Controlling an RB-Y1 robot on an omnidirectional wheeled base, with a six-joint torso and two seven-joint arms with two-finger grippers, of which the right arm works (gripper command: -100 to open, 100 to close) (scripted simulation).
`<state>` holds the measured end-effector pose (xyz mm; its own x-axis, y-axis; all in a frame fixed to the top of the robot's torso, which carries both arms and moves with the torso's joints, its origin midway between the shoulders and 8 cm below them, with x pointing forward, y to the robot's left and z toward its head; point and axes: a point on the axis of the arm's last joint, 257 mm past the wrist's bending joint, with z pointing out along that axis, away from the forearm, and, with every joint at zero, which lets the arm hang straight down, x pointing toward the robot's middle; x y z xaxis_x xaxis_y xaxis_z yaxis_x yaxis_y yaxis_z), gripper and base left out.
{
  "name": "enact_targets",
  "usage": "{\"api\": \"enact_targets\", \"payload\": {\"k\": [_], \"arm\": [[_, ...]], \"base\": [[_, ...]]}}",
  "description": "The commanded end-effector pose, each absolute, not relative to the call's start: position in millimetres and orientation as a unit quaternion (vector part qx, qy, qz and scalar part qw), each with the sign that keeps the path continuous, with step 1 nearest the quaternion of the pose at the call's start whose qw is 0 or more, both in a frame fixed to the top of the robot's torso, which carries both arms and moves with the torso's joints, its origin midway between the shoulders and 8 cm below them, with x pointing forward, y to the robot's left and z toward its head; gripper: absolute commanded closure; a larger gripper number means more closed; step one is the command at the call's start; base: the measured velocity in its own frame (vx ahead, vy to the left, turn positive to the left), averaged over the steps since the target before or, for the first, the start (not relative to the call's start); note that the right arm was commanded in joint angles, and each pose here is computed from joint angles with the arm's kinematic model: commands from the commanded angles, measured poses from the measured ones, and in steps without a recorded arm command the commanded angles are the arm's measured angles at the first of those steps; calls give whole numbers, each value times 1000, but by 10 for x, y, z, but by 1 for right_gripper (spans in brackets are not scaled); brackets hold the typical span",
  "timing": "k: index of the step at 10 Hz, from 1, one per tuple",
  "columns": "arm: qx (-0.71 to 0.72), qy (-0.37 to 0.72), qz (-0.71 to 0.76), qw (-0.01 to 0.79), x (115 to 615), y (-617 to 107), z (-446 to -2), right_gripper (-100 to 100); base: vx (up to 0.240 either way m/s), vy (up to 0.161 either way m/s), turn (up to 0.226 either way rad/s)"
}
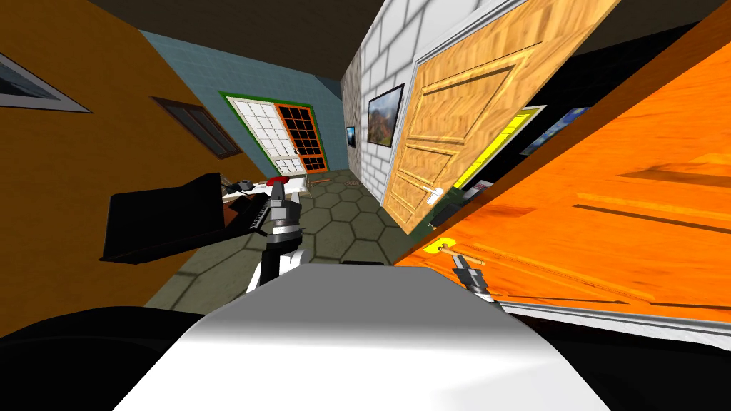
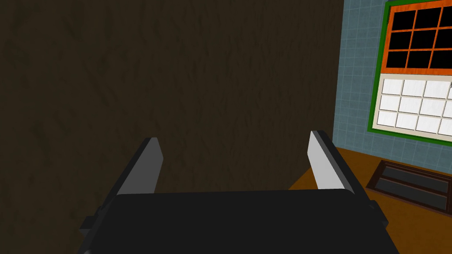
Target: Pull the door open
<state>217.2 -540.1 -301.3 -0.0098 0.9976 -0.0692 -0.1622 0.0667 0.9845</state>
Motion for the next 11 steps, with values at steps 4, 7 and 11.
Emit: {"api": "enact_targets", "payload": {"k": [4, 7, 11], "arm": [[468, 481, 509, 539, 2027, -5662, -2995, 100], [496, 472, 490, 540, 1804, -5897, -2995, -100], [527, 461, 466, 541, 1561, -6181, -2956, -100]], "base": [[-17, 58, -36], [-7, 118, -145], [-2, 136, -95]]}}
